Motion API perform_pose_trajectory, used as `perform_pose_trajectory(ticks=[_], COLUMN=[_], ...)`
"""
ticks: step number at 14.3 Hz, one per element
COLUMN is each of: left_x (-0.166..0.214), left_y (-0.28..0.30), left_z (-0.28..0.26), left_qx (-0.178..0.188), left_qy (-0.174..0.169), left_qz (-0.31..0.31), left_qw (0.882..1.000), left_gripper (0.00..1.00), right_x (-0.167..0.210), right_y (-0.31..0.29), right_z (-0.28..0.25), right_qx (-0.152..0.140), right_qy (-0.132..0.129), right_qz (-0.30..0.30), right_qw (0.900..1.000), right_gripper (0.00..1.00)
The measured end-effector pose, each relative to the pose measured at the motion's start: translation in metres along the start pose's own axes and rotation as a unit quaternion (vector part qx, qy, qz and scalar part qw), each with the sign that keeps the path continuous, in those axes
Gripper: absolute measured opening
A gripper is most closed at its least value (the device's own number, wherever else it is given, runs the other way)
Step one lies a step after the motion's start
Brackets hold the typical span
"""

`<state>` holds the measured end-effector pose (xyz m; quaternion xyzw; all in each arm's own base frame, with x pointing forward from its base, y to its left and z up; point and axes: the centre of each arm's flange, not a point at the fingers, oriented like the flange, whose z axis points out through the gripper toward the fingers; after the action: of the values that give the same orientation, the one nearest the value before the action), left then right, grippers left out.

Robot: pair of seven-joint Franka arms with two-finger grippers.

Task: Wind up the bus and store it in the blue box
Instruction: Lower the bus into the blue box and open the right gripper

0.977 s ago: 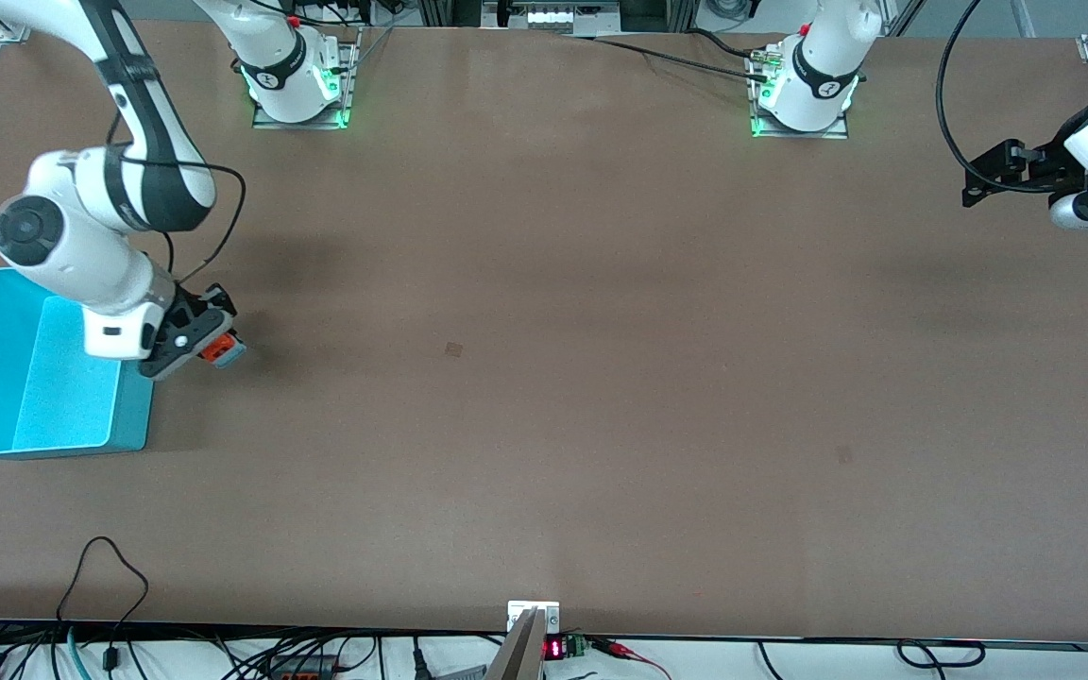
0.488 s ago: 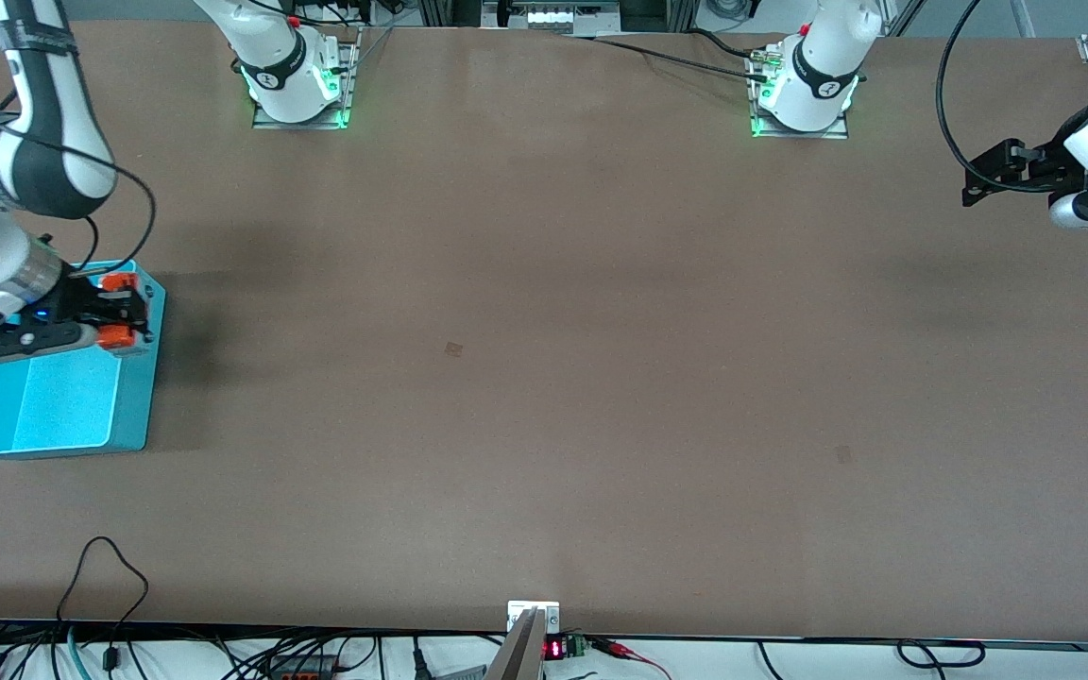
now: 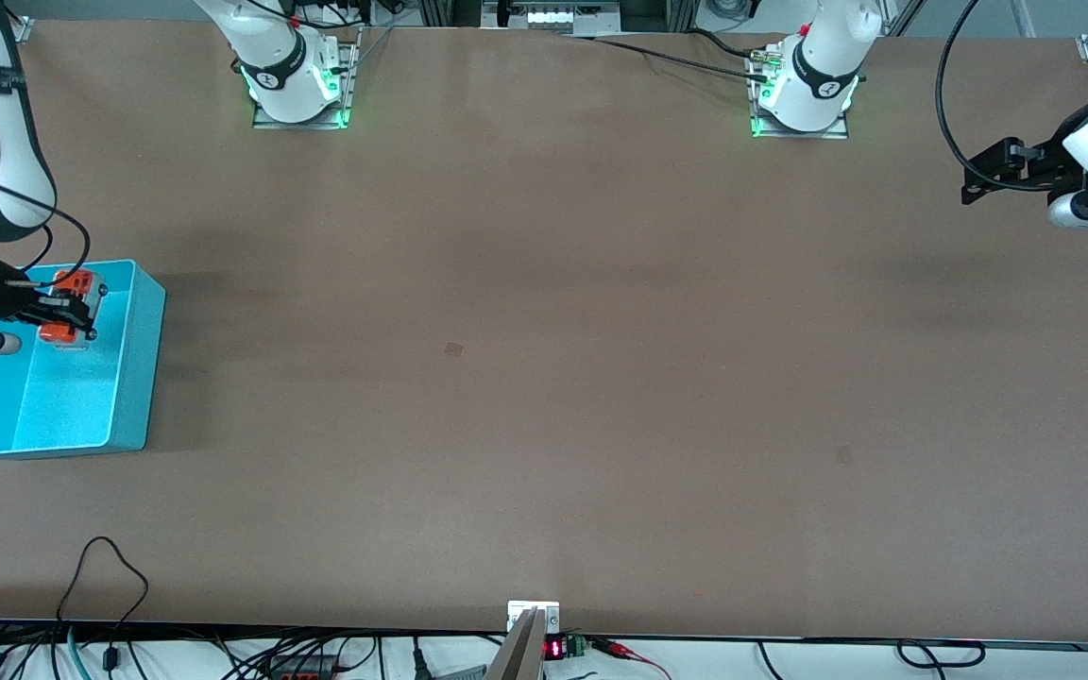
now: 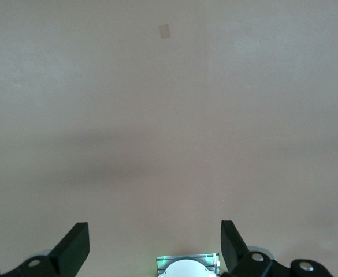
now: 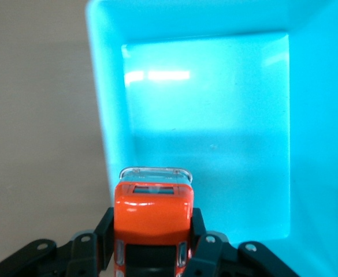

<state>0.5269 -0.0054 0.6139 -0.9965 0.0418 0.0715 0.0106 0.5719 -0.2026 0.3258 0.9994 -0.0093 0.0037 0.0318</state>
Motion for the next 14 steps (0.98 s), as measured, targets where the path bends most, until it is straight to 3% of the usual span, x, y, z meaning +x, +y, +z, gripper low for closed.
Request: perform_pose_trajectory(ticks=[6,14], left_x=[0.000,0.000], left_y=[0.000,0.000], left_z=[0.000,0.000], left_qx=[0.000,0.000], left_qy=[0.000,-0.001], left_qz=[0.000,0.000], left_qw=[1.000,1.000], left_gripper=[1.00,1.00], right_x=[-0.006,-0.019], right_y=[0.044,0.081], right_z=[0.076,0.125], right_qx=[-0.007,-0.010], right_qy=[0.004,0.007], right_qz=[-0.017,-0.029], right_qw=[1.000,0.999], right_gripper=[0.53,0.53])
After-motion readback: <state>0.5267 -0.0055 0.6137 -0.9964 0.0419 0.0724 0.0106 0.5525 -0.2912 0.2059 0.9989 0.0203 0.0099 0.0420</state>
